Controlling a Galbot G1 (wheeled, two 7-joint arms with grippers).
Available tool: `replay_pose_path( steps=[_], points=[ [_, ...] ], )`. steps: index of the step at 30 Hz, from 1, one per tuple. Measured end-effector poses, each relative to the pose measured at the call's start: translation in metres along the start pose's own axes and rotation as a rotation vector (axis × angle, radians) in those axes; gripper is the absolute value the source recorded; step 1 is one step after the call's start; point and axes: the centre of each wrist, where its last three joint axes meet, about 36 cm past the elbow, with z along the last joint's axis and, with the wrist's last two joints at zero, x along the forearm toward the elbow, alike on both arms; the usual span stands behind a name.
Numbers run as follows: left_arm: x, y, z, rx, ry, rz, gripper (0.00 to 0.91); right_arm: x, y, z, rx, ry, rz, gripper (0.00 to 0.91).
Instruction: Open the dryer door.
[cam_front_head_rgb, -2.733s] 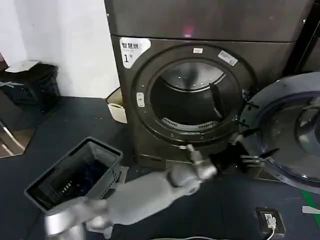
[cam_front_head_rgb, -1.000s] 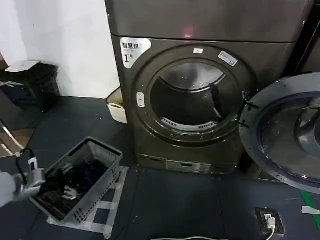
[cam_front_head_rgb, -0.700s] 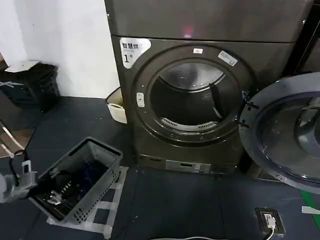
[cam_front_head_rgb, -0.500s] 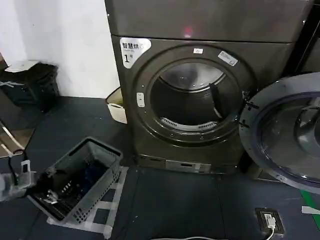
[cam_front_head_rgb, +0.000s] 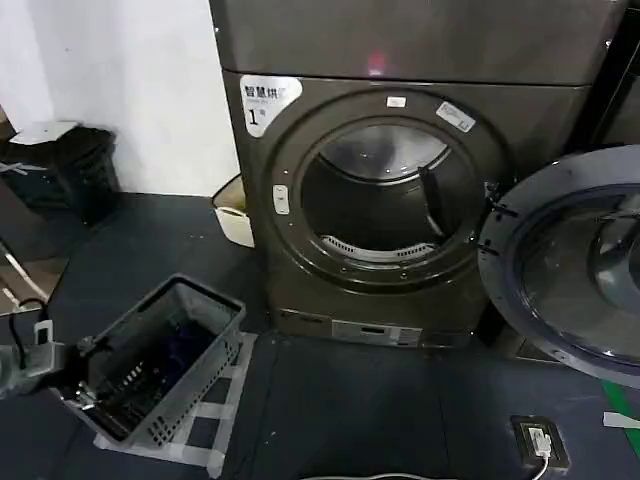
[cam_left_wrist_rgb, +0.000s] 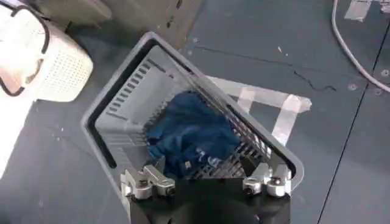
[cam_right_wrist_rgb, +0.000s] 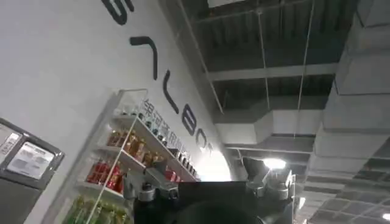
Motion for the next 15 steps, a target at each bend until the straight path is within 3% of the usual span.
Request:
replay_pose_path(
  steps=[15],
  points=[
    [-0.0013, 0.0047, -0.0002, -0.011, -0.022, 0.004, 0.907, 0.0027, -0.0058, -0.0024, 0.012, -0.001, 0.004, 0.907]
  ],
)
